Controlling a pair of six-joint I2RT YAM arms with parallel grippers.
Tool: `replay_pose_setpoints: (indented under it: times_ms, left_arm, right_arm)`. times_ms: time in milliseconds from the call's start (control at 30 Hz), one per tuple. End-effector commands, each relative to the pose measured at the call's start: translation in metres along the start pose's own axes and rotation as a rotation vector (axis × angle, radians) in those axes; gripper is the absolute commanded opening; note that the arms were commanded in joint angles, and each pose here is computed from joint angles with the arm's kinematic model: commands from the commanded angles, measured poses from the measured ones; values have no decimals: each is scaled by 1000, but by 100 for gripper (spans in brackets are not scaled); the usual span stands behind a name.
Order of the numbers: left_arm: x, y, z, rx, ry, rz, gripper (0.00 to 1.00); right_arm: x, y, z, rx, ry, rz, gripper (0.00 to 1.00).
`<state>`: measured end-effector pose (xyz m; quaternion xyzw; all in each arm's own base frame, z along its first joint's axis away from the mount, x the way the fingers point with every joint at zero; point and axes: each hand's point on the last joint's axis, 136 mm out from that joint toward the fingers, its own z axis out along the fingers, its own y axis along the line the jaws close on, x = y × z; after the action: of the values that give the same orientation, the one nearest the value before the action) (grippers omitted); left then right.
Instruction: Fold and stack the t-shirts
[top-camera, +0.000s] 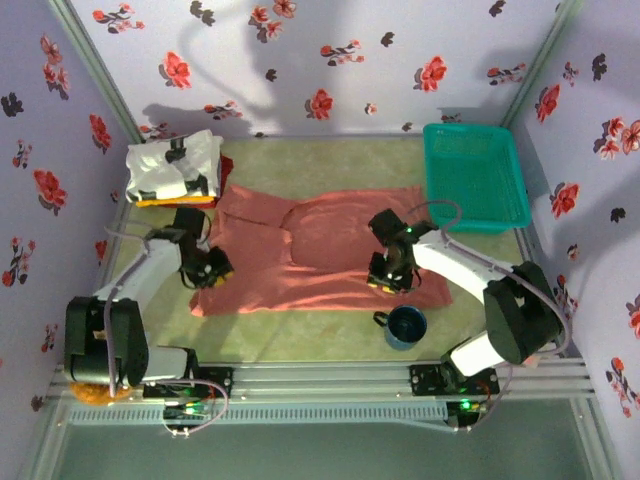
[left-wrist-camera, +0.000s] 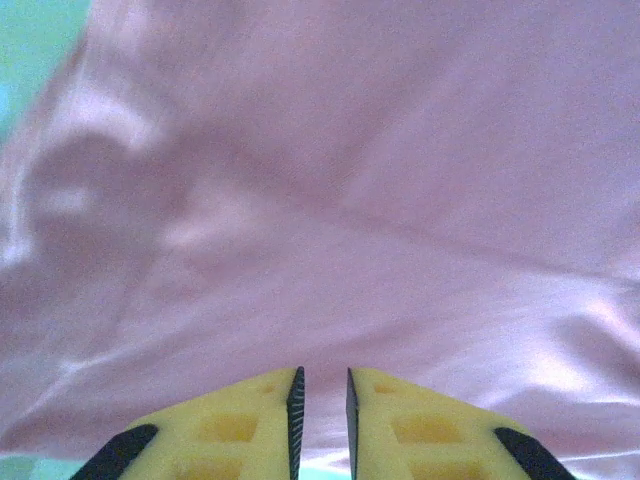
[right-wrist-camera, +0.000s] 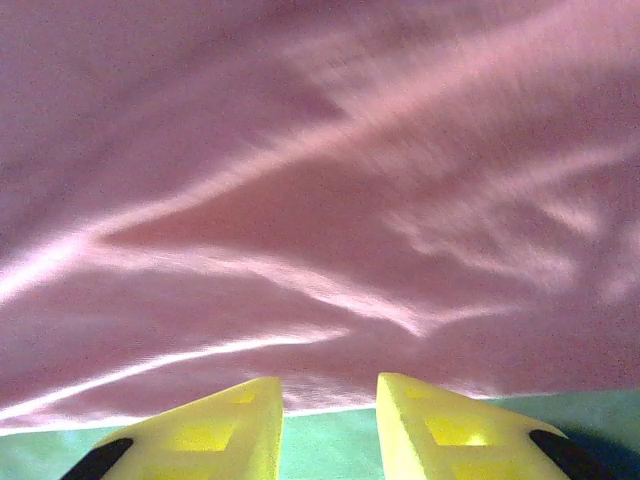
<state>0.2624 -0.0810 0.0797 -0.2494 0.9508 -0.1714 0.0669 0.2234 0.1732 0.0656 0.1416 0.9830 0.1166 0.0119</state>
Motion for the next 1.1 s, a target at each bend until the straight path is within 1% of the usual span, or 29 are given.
replay_pose_setpoints:
  times_ms: [0,133,267,400,467,667,767,1000,1067]
  left_arm:
    - [-37,-21,-18,-16,-54,59,25]
    - [-89,-47,-16,-52,-110,155,28]
    - [-136,-50,-3,-184,-167,272,29]
    - [-167,-45,14,-295,-179,321,33]
    - [-177,-43,22,-316,-188,305,34]
    - [-196,-50,48,-293,-204,262,36]
    - [-201,-51,59,-292,-197,257,35]
    - [-208,-57,70,-274,-181,251,34]
    - [-209,-59,73,-271,-177,250,31]
  right_arm:
    - [-16,4,-22,3,-43,-28,36]
    - [-38,9,-28,-15,-63,-35,40]
    - [-60,14,-35,-24,-73,-49,42]
    - [-76,13,-38,-27,-65,-41,43]
    - [-80,13,-38,-26,-58,-38,43]
    - [-85,10,-33,-29,-29,-20,43]
    - [-86,8,-32,-29,-20,-16,43]
    - [-87,4,-33,-32,-15,-3,44]
    - [-87,3,-34,-32,-16,-2,44]
